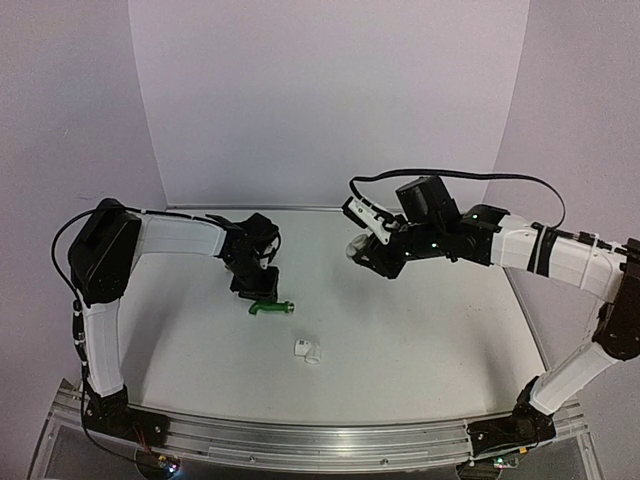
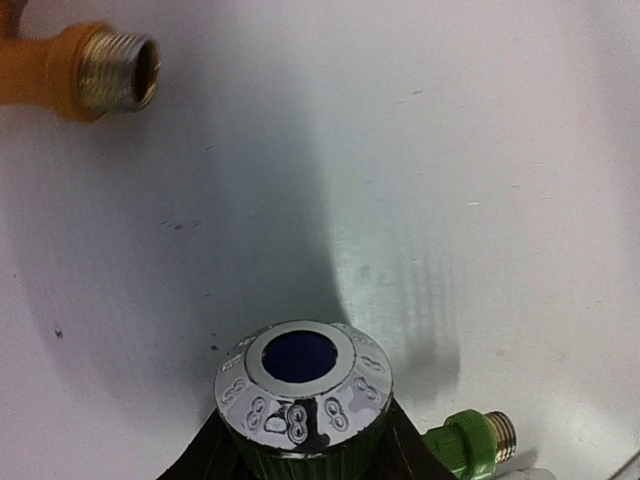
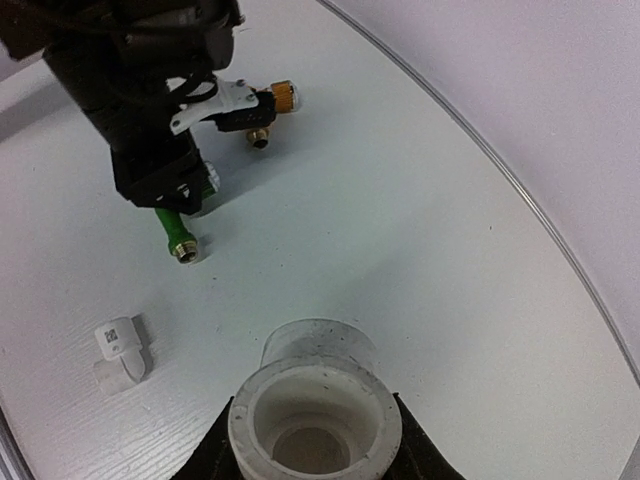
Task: Install the water faucets
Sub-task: Pick up the water faucet from the center of the board, then install the adaptor on the water faucet.
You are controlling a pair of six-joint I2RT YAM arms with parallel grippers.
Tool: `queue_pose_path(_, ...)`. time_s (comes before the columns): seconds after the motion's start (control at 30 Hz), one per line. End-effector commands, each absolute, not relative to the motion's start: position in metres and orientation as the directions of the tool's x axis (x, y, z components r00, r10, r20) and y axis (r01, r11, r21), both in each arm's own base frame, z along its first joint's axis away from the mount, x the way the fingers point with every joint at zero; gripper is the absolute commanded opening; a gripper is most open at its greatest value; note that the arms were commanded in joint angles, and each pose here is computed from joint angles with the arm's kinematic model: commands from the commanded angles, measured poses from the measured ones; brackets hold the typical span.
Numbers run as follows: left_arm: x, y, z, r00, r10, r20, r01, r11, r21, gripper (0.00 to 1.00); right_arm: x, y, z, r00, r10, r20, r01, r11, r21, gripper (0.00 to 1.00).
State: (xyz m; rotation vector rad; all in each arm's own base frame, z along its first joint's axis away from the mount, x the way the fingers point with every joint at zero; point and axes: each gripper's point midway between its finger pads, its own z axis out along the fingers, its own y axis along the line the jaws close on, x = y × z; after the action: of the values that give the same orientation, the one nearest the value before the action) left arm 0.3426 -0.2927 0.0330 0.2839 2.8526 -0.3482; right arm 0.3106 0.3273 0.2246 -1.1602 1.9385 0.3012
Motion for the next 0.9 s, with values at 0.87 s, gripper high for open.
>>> queue_pose_path(0.87,0.337,-0.405,0.181,-0.836,0.209,-0.508,0.544,0.450,-0.709,0.00,0.309,0.354,0.249,0.216,-0.776,-0.592,-0.874,0.116,-0.472,0.00)
